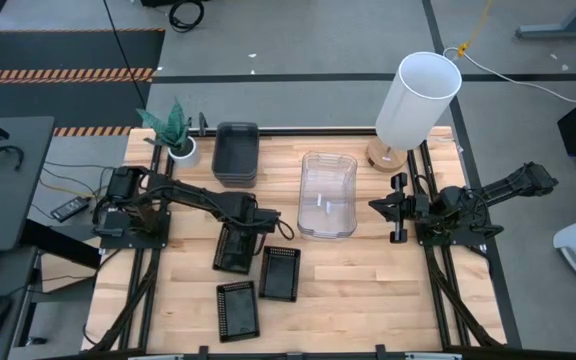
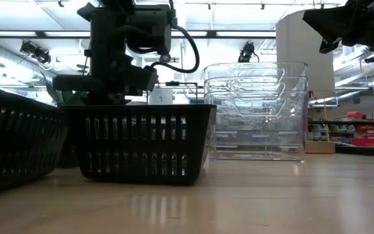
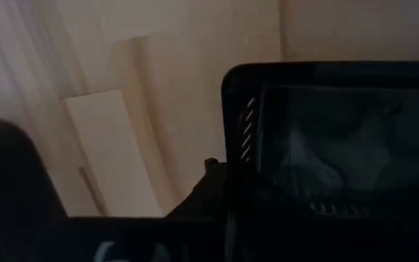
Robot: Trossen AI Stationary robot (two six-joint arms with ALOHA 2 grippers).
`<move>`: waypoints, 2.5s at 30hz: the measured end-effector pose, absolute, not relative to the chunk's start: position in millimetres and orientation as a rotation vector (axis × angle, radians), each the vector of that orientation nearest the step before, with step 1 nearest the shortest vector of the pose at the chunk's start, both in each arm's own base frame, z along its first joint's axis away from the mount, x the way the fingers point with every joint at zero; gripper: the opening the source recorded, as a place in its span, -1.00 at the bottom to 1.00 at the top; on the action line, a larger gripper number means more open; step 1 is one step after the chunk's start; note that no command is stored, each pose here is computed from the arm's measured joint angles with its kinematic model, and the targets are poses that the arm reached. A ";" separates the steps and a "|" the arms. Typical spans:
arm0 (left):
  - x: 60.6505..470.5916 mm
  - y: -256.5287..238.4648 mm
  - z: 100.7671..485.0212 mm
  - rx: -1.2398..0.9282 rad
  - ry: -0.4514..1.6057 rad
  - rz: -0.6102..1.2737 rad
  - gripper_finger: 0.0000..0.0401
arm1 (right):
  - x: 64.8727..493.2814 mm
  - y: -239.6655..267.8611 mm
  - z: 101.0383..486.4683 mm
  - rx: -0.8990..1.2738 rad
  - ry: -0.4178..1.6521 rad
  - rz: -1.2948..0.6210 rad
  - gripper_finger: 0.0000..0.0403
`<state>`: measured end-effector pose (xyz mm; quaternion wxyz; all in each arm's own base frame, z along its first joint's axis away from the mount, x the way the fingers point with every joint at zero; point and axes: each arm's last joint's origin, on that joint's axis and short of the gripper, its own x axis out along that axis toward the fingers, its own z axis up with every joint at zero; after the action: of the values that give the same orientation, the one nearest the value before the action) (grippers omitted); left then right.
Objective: Stack baskets by color
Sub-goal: Stack the top left black bin on the bottom black bin
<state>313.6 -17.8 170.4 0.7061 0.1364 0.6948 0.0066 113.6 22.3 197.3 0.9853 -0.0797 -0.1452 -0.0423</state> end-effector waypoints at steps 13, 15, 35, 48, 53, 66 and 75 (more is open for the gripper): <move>299.8 12.0 200.6 0.285 1.665 0.035 -0.94 | 113.5 22.3 197.4 -0.160 -0.292 -0.085 -0.89; 296.8 14.0 213.3 0.264 1.646 0.039 -0.92 | 113.6 22.2 197.3 -0.160 -0.292 -0.085 -0.89; 266.4 -48.2 320.2 -0.218 1.323 -0.139 -0.93 | 113.5 22.2 197.4 -0.160 -0.292 -0.085 -0.89; 288.6 -126.1 279.8 -0.218 1.391 -0.245 -0.94 | 113.6 22.3 197.3 -0.160 -0.292 -0.085 -0.89; 298.9 -131.4 259.0 -0.210 1.457 -0.223 -0.90 | 113.6 22.3 197.3 -0.160 -0.292 -0.085 -0.89; 318.6 -134.2 216.0 -0.245 1.596 -0.200 -0.83 | 113.6 22.3 197.3 -0.160 -0.292 -0.085 -0.89; 321.0 -130.4 211.2 -0.122 1.560 -0.086 -0.60 | 113.6 22.3 197.3 -0.160 -0.292 -0.085 -0.89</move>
<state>321.0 -130.4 211.2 0.7085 -0.0550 0.7025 -0.0387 113.6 22.3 197.3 0.9853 -0.0797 -0.1452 -0.0423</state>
